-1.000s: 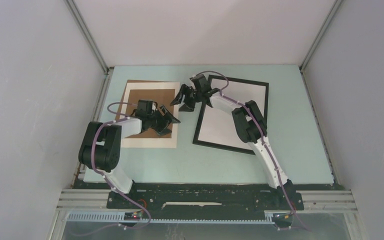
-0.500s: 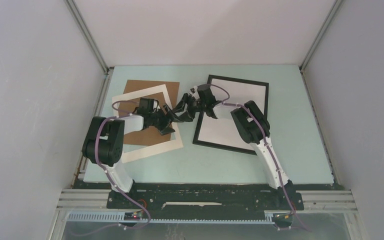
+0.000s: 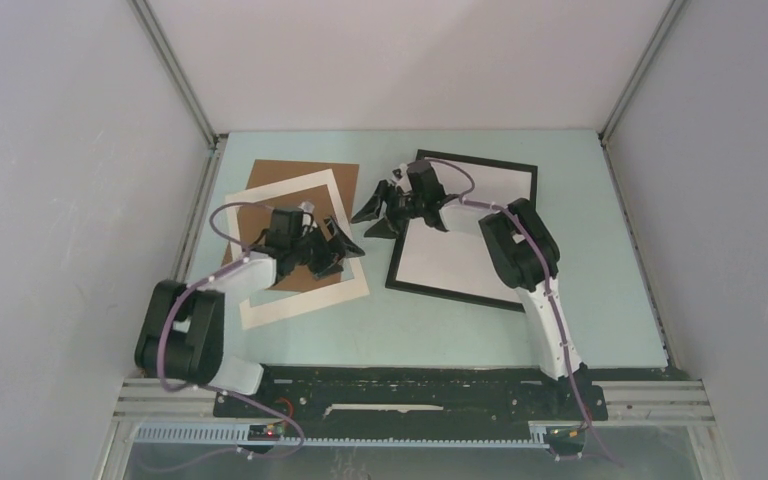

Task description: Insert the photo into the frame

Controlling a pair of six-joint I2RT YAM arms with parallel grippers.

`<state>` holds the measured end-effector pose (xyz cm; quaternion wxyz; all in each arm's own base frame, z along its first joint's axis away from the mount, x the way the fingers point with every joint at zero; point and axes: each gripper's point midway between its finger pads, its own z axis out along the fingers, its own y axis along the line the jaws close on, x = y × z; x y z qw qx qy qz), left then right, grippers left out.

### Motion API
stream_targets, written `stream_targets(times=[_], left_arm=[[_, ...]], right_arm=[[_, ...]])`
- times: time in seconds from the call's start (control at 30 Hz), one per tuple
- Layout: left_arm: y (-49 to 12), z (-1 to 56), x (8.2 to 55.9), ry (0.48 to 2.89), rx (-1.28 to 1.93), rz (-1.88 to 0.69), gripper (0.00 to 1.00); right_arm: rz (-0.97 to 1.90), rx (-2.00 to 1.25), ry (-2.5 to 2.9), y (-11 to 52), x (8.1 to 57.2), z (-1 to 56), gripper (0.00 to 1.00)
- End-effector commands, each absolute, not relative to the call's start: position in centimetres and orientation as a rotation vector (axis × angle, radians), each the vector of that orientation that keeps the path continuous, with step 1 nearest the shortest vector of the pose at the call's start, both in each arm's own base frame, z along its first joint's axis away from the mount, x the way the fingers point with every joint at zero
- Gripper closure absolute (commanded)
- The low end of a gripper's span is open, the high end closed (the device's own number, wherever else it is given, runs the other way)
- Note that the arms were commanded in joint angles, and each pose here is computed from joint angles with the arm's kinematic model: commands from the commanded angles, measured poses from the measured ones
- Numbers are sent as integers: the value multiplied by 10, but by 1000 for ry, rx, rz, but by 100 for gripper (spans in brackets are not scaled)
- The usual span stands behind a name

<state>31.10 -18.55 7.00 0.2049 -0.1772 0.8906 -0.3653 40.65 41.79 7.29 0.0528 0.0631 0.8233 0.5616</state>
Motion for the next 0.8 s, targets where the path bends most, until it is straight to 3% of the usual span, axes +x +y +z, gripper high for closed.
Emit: stream_targets(times=[0.0,0.27,0.47,0.77], left_arm=[[-144,72,282,2493,-512,-751,15],[-96,79,263,2486,-665,-580,13],[-138,62,259,2503,-724,-823,14],[-152,39,254,2590,-734,-747,15]], right_arm=[[1537,25,2514,409,407,96,29],[1362,-112,2584,416,402,89,29],[1281,-180,2633,424,387,79,29],[1222,-172,2693,420,373,53,29]])
